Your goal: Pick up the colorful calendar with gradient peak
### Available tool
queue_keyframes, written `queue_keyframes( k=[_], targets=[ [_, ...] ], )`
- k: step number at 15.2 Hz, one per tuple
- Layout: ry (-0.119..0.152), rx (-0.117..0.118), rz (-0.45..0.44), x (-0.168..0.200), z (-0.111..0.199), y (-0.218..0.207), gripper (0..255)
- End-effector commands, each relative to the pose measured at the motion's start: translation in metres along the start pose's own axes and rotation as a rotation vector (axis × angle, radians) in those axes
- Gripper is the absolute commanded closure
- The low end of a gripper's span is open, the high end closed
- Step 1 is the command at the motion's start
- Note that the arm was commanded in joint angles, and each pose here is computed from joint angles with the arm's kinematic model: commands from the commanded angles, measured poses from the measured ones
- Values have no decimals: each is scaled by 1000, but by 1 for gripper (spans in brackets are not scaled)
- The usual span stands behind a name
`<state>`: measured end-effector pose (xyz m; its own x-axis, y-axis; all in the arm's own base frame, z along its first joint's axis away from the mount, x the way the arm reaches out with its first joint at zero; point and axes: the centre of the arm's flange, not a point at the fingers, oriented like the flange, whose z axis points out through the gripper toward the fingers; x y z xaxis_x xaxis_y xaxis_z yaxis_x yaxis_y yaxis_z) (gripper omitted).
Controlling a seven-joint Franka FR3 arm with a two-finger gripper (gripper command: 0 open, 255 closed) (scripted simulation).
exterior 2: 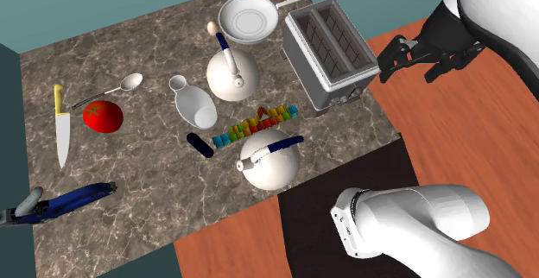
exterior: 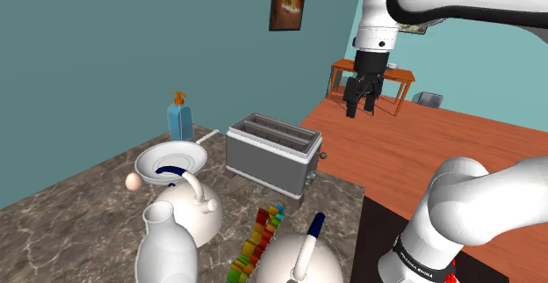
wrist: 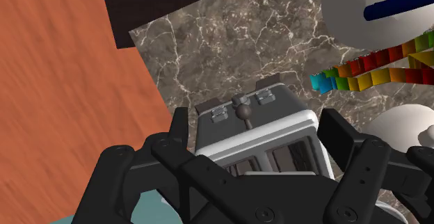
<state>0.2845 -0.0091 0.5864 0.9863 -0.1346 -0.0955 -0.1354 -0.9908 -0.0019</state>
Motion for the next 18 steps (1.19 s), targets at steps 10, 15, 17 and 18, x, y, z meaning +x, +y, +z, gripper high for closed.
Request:
queue_keyframes(
  k=[10, 15, 17, 18],
  targets=[
    [57, -45, 298, -44, 54, -107, 0],
    [89, -70, 463, -53, 87, -170, 0],
    [102, -80, 529, -54, 101, -195, 0],
    [109, -85, 562, -53, 108, -207, 0]
  ],
)
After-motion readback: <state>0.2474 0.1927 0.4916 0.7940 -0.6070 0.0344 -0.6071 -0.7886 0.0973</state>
